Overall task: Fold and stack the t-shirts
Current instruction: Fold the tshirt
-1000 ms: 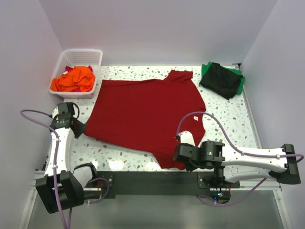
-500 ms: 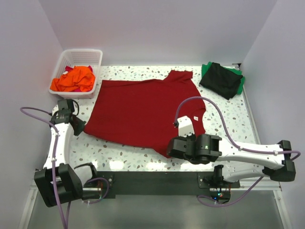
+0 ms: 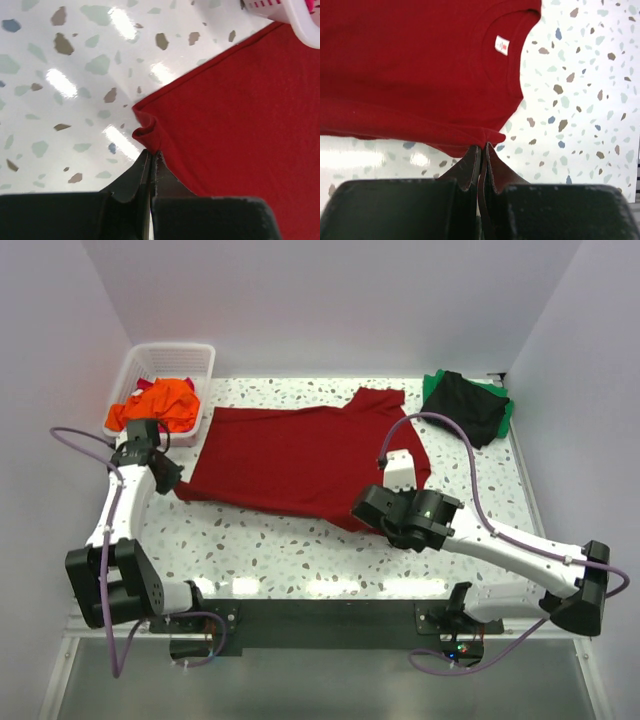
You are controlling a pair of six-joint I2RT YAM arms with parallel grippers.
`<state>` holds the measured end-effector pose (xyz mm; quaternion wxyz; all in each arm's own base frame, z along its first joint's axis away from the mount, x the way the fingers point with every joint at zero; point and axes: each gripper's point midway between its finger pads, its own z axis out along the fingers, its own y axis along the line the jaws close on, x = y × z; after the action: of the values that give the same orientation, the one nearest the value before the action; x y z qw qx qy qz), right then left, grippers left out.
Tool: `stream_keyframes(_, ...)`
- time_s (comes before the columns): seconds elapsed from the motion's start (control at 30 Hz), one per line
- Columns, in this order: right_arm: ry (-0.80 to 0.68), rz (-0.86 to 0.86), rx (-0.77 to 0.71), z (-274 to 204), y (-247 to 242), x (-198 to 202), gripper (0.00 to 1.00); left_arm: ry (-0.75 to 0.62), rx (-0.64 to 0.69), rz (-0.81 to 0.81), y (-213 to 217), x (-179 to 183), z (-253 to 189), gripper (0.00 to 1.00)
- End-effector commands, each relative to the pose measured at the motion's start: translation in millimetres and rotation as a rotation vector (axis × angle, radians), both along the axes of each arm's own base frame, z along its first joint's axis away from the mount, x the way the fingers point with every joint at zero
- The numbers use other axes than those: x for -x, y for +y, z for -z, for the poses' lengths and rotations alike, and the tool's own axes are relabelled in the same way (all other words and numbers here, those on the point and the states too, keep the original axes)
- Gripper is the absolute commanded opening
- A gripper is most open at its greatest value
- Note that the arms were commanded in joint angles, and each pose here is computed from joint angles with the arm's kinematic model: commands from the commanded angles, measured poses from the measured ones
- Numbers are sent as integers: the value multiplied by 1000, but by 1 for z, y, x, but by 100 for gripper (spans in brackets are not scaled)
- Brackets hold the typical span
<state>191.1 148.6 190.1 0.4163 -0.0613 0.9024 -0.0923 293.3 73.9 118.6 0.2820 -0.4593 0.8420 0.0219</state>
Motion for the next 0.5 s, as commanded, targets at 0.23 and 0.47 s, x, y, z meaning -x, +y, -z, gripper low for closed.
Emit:
stream_keyframes(0.23,-54,29,23,1,1,-64,0,-19,-67,149,-26,-74,-1,0)
stream_keyframes(0.47,-36,68,47,10,-8,-87,0,-3,-93,109,-19,-83,5,0)
